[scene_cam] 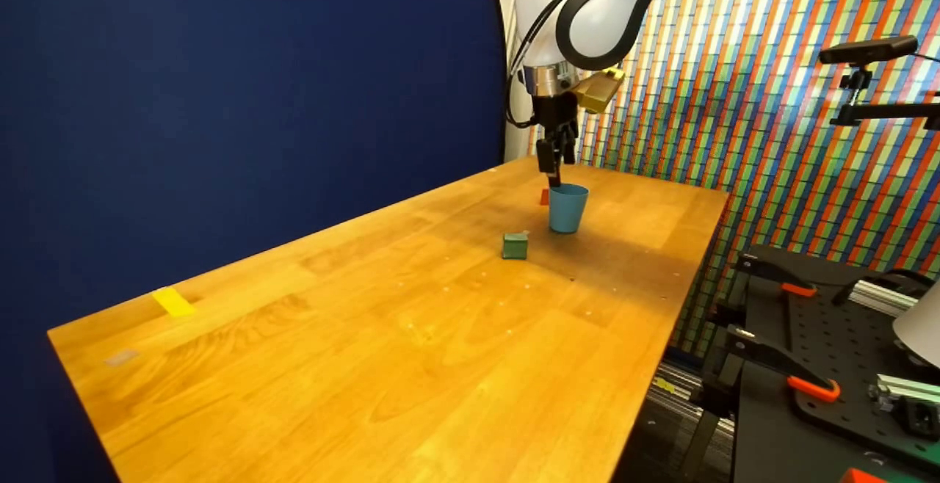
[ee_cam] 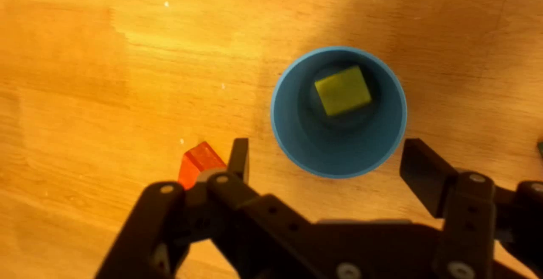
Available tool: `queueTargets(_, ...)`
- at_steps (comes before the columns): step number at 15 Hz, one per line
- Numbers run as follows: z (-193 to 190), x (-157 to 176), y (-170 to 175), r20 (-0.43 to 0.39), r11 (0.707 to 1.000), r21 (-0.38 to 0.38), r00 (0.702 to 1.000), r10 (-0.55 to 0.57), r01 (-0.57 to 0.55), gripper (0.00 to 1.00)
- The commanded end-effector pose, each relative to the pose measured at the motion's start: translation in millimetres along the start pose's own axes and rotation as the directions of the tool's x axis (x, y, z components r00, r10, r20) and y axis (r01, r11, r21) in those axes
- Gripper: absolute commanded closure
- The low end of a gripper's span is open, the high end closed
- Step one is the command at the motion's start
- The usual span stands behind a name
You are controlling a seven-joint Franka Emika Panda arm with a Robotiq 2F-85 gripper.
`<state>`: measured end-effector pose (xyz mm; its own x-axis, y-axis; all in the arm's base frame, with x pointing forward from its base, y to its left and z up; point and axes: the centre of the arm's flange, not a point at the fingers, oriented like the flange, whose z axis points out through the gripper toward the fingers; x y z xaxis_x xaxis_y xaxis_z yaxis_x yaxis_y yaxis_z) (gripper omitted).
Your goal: Put the yellow block in the blue cup
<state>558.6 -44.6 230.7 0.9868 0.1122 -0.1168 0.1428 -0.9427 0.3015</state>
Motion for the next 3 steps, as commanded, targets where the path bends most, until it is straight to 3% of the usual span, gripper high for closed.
queueTargets(1, -2.1, 1.0, -0.6, -0.004, 1.0, 0.015, 1.0, -0.003, 0.003, 0.0)
queueTargets(3, -1.3, 0.7, -1.7, -0.001, 1.0, 0.02, 1.0, -0.007, 0.007, 0.0)
